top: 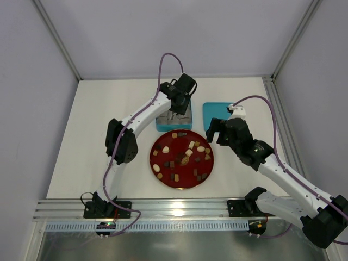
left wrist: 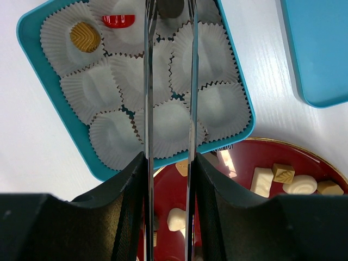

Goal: Pack the chocolate

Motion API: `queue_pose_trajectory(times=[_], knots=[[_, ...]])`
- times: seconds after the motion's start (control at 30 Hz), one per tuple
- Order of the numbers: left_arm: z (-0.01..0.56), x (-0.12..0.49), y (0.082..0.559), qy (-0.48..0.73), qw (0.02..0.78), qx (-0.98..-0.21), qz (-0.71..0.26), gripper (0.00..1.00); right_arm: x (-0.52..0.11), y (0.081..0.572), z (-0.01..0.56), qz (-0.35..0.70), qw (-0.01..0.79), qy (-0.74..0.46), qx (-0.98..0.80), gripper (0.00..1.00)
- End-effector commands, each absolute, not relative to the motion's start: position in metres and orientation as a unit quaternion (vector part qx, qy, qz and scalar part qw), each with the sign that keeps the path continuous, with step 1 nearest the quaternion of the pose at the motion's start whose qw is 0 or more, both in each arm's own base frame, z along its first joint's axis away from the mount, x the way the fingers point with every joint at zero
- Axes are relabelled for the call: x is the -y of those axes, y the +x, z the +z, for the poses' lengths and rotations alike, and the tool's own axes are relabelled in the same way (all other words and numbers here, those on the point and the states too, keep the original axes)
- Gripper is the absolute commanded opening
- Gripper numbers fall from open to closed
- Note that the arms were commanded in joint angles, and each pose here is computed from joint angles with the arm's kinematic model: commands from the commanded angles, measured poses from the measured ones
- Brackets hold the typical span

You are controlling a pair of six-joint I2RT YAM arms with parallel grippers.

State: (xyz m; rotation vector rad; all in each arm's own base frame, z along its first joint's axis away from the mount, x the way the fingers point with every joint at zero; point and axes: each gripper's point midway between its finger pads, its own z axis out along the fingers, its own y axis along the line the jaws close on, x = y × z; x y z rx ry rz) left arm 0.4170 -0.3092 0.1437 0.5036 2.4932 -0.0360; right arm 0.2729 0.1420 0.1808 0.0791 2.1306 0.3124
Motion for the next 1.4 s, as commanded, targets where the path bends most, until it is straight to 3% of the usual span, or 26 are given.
queue_pose_trajectory(times=[0.0, 0.57, 0.97, 1.37], knots=[[0.199, 0.305, 0.426, 0.176, 0.353, -0.918, -0.032, 0.39, -0.143, 0.278, 0.195, 0.134, 0.493, 0.037, -0.859, 1.0], [0.223, 0.283, 0.398, 0.179, 0.345, -0.92, -0.034, 0.38, -0.145, 0.28, 0.195, 0.139, 0.492, 0.039, -0.859, 1.0], [0.24, 0.261, 0.319, 0.187, 0.313, -0.927, -0.084, 0.38, -0.146, 0.283, 0.202, 0.143, 0.5, 0.041, -0.853, 1.0], [0.216, 0.27, 0.226, 0.243, 0.247, -0.929, -0.129, 0.4, -0.144, 0.283, 0.198, 0.136, 0.496, 0.043, -0.856, 1.0]])
